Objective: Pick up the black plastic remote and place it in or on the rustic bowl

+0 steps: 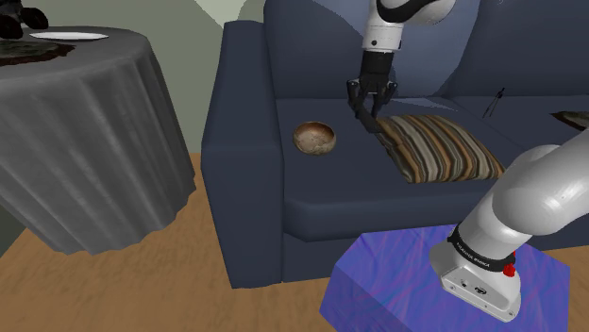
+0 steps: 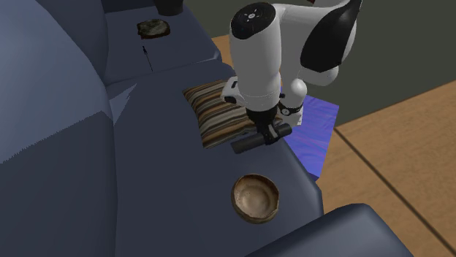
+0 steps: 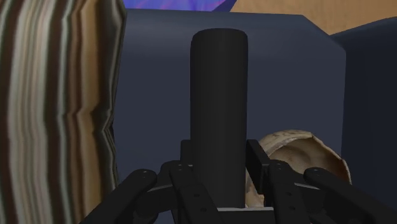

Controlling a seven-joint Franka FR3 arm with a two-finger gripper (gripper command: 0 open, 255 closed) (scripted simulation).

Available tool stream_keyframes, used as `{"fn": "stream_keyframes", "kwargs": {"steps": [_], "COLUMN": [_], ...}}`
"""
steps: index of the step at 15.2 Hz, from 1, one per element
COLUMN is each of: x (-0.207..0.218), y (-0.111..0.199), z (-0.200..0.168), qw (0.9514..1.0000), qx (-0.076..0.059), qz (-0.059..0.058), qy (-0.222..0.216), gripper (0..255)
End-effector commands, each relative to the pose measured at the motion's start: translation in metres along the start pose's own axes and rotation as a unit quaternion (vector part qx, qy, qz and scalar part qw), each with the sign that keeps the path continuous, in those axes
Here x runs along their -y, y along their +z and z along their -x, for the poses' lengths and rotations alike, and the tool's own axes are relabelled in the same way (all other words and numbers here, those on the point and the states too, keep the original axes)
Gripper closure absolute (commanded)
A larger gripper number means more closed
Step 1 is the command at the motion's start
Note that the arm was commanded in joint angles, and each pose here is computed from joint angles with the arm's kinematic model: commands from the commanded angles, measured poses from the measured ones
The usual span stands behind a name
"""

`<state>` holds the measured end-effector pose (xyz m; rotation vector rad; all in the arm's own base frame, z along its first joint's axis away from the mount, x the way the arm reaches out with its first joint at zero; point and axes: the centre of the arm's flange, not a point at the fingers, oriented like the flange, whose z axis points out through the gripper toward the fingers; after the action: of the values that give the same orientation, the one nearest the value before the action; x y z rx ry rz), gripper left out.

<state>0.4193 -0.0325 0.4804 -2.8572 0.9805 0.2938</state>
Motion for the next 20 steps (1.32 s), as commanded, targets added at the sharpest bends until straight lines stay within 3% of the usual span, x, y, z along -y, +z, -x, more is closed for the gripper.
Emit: {"fn": "stream_keyframes", "kwargs": {"steps": [1,11,20], "x": [0.021,0.135,0.133], "y": [-0.002,-0.003,0.044], "z": [-0.01,-0.081,-0.092], "qw": [1.0,1.0,1.0], "qx": [0.0,0.0,0.0], "qz": [0.0,0.0,0.0], "qy": [0.0,0.0,0.0], "gripper": [255,255,255]}}
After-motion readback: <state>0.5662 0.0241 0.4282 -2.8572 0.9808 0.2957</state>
